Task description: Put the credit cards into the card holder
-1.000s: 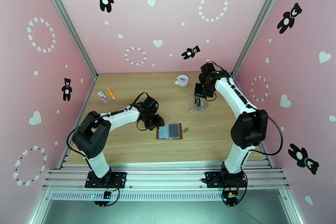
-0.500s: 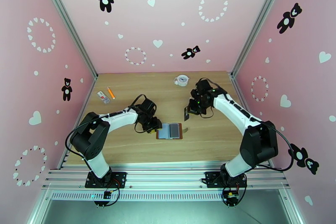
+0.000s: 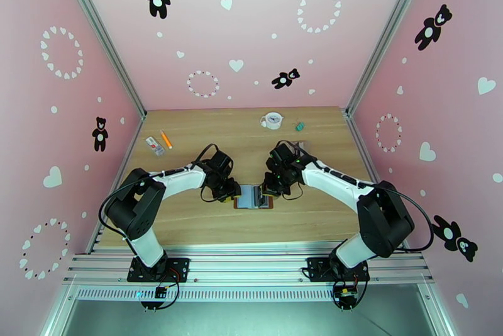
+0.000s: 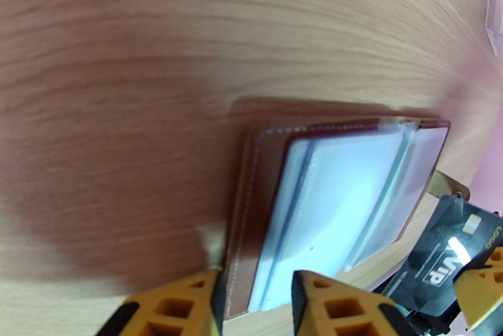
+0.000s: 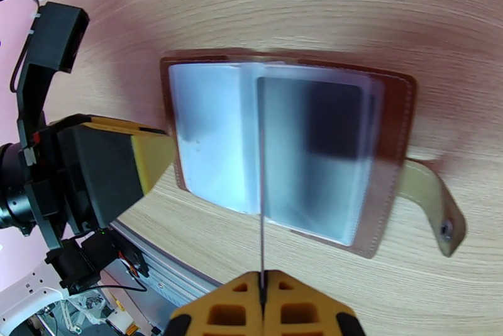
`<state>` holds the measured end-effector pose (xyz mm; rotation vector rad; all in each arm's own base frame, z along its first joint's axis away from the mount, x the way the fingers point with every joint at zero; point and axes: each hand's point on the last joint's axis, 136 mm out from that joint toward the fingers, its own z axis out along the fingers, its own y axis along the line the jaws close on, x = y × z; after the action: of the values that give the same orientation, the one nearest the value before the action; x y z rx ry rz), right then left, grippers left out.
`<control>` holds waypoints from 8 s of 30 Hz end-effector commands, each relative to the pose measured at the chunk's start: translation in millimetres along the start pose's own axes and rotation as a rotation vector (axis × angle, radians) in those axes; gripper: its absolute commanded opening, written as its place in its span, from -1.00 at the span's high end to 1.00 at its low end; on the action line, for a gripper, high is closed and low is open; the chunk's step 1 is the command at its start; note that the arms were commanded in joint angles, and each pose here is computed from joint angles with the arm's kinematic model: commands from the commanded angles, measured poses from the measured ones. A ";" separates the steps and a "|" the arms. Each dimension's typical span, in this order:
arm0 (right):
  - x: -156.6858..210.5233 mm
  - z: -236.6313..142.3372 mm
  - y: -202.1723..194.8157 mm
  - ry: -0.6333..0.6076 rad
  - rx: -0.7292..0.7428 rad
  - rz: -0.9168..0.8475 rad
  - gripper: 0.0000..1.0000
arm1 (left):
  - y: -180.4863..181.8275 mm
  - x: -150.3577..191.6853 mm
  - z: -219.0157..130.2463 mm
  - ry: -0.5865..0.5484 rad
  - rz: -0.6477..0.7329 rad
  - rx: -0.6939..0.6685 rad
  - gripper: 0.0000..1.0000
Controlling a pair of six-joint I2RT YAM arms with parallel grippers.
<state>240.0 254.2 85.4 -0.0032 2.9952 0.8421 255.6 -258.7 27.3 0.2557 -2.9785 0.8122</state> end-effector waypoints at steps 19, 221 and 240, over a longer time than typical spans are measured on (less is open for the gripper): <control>-10.1 37.8 5.5 0.018 -0.003 0.022 1.00 | -1.4 -3.5 7.5 0.027 0.005 0.004 0.38; -0.3 89.7 -25.2 0.234 0.333 -0.070 1.00 | -12.0 -8.5 -17.0 -0.053 -0.003 0.021 0.28; 1.3 88.8 -26.4 0.235 0.333 -0.075 1.00 | -32.7 -9.2 -6.0 -0.024 0.028 0.092 0.27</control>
<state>256.2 290.0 17.0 -0.2051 3.2195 0.4432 269.4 -271.8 46.3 0.2541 -2.9993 0.9205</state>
